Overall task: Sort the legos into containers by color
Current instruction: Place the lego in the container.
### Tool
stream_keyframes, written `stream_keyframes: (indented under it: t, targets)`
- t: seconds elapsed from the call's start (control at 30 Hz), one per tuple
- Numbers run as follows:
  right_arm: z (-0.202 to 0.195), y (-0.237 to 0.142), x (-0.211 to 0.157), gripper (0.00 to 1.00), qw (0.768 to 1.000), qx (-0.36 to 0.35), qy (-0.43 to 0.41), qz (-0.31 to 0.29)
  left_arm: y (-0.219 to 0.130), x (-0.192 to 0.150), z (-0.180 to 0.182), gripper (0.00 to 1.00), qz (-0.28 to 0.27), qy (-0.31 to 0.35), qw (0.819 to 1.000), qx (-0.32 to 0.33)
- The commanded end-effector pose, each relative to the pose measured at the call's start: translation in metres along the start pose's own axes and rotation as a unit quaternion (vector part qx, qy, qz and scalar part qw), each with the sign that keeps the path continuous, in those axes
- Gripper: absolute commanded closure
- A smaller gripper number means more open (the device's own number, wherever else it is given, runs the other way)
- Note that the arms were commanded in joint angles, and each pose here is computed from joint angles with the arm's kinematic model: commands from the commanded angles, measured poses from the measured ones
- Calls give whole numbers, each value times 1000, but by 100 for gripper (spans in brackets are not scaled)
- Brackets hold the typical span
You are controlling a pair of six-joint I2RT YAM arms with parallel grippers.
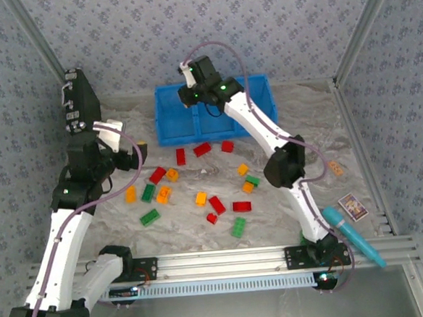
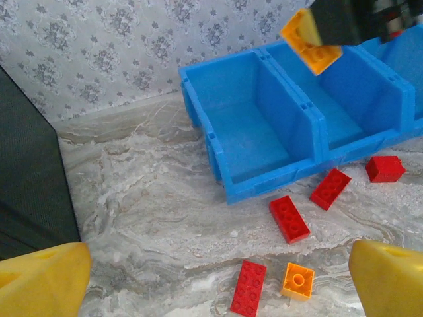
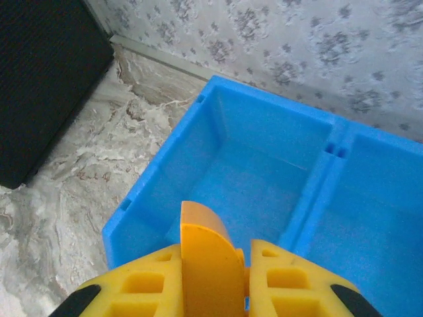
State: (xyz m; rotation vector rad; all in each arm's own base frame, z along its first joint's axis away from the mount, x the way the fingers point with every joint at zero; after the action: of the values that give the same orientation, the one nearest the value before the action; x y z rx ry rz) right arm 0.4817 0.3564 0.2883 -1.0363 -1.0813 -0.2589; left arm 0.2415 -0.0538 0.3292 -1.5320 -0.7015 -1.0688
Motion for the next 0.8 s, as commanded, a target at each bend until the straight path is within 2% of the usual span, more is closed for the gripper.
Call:
stream_keyframes:
  t: [0.0, 0.27, 0.4, 0.6, 0.77]
  targets:
    - [7, 28, -17, 79, 999, 27, -3, 22, -6, 8, -4, 0, -28, 10, 999, -13]
    - [17, 70, -34, 76, 999, 52, -3, -3, -9, 5, -3, 0, -32, 18, 999, -4]
    - [18, 77, -42, 67, 998, 56, -4, 9, -8, 2, -3, 0, -28, 17, 999, -5]
    - [16, 57, -39, 59, 999, 46, -16, 18, -3, 1, -3, 0, -24, 13, 1000, -4]
    - [13, 29, -38, 59, 999, 27, -29, 35, -2, 4, -2, 0, -26, 10, 1000, -2]
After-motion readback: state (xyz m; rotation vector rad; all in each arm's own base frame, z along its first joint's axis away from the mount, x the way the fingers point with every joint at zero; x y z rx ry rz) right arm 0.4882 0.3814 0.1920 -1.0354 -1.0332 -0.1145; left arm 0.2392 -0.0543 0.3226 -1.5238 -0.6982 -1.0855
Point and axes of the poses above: each hand's point on the last joint's axis, 136 mm out from that joint toward the fingers, its own y axis out along the fingers, its own z axis along the line the jaws close on, x = y × z, the point moved 6 cm from there along -y, back along the fingers, and after that the axes turned 4 degrees about -y, right-handed, at the moved point
